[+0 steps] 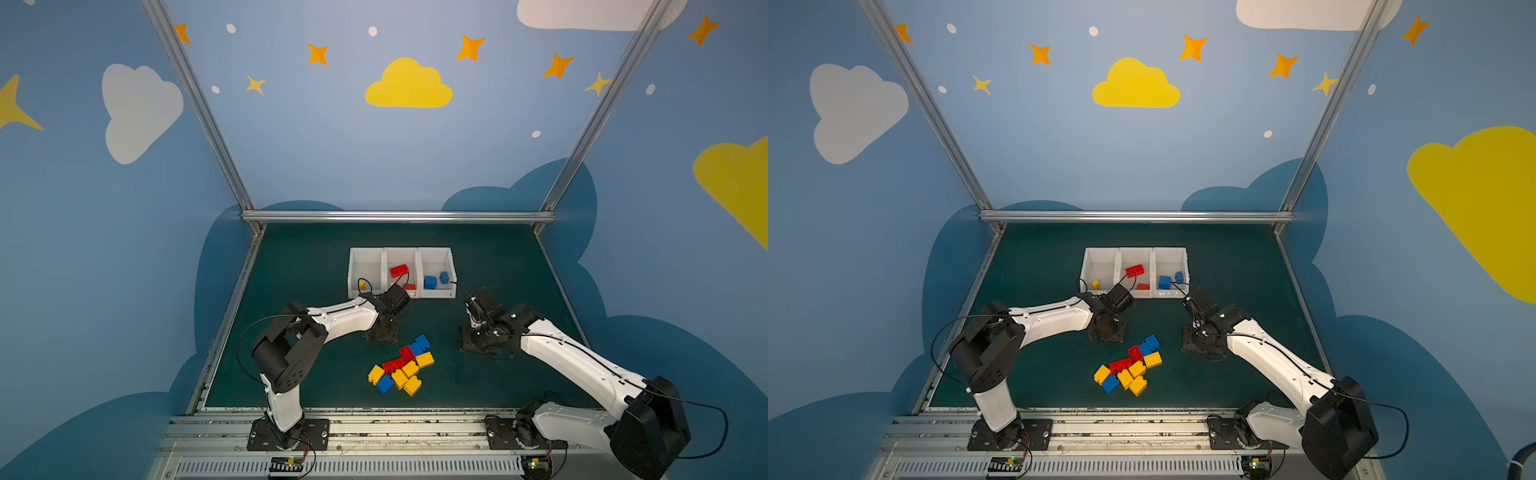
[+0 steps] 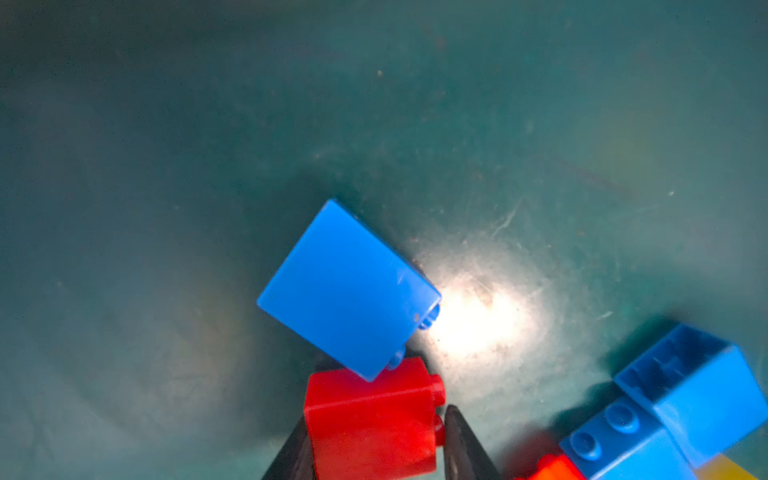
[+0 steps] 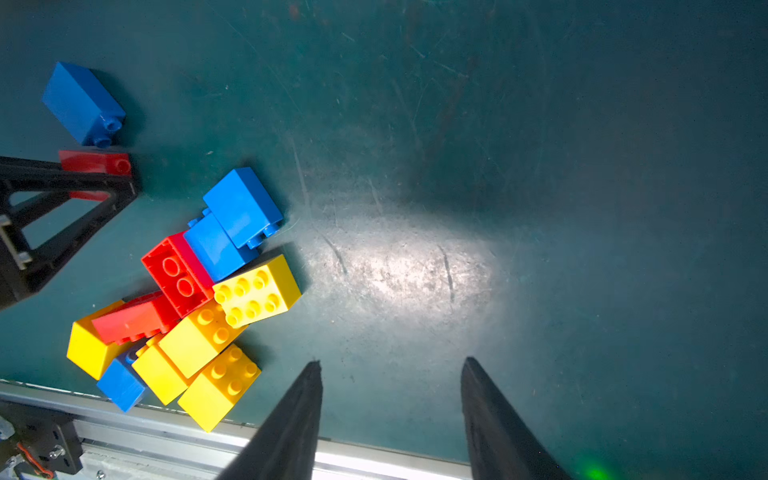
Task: Sort the legos into containers by color
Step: 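Carry the red brick with the left gripper into the middle compartment and release, then withdraw the left gripper while the right gripper lowers onto a blue brick in the pile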
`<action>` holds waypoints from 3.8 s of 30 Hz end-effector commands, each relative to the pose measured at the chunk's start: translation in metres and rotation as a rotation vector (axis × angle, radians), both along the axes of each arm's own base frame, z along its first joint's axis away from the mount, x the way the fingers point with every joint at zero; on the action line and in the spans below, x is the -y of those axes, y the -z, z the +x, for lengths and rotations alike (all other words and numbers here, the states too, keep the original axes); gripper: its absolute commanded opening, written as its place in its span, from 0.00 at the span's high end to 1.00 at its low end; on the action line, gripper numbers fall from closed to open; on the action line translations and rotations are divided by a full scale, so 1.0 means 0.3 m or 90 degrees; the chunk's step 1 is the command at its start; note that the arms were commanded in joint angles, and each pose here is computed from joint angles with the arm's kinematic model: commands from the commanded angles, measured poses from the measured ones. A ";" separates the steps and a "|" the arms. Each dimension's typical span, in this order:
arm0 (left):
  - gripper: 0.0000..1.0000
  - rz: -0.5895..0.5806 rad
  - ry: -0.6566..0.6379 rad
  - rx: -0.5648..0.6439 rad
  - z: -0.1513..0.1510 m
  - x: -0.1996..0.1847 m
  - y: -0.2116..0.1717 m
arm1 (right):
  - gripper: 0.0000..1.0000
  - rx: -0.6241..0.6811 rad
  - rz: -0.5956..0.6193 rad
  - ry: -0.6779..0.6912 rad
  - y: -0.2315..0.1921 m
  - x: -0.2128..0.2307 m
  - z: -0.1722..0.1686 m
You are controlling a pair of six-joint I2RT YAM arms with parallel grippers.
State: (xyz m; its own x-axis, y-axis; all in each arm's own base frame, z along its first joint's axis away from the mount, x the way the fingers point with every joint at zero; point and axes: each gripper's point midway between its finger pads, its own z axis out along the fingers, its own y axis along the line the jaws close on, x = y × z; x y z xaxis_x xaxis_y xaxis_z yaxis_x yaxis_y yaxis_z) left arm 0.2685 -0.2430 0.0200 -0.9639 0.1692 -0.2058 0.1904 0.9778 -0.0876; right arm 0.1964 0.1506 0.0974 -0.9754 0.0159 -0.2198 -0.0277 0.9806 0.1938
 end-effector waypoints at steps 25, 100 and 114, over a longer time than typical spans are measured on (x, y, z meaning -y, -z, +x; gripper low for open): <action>0.52 -0.116 0.038 0.148 0.551 0.181 -0.313 | 0.46 0.007 -0.025 0.025 -0.057 0.038 0.001; 0.23 -0.279 -0.129 0.269 -0.080 -0.312 -0.420 | 0.47 -0.128 -0.126 -0.112 0.229 -0.404 0.132; 0.22 -0.276 -0.134 0.268 -0.082 -0.316 -0.411 | 0.51 -0.133 -0.130 -0.033 0.245 -0.281 0.157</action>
